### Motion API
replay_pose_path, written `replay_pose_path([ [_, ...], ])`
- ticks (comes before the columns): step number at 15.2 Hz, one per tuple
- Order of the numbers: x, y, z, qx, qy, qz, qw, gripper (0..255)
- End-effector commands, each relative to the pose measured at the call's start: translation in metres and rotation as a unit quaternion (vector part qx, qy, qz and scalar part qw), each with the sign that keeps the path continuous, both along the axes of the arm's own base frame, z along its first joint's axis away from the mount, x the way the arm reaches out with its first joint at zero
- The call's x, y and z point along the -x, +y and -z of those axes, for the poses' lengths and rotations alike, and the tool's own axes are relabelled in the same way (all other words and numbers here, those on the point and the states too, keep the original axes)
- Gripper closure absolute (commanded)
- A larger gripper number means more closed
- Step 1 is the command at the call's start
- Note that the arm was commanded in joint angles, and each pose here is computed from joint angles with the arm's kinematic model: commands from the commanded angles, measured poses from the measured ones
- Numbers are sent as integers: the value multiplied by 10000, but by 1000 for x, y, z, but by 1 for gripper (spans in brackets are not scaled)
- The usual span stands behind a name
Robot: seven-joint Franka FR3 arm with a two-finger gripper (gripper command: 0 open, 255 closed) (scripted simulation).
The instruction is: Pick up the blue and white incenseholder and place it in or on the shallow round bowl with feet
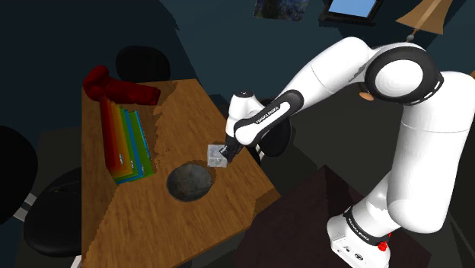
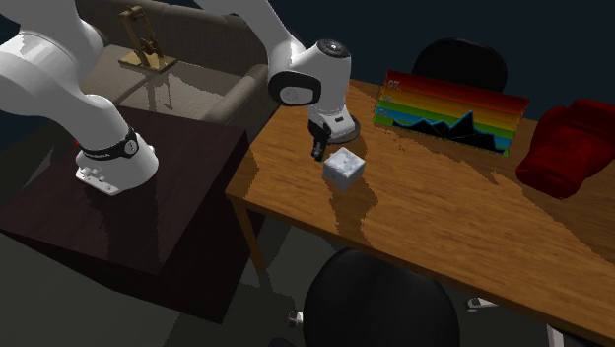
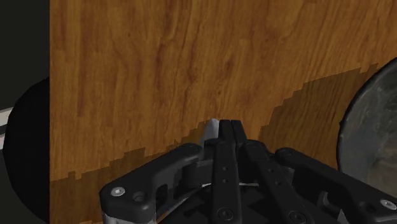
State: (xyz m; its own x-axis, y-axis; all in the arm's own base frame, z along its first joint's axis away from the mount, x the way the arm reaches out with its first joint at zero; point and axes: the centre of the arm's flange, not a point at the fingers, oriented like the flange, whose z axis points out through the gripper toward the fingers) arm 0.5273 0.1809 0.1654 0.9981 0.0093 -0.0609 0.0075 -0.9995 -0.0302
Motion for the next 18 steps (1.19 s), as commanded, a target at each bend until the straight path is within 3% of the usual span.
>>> replay_pose_path([
  [1,0,0,0,1,2,1,10000,0],
  [3,-31,16,8,253,224,-70,9994,0],
  [4,-39,20,11,322,284,-90,9990,0],
  [12,-34,19,51,322,284,-90,9990,0],
  [18,-34,19,51,322,284,-90,9990,0],
])
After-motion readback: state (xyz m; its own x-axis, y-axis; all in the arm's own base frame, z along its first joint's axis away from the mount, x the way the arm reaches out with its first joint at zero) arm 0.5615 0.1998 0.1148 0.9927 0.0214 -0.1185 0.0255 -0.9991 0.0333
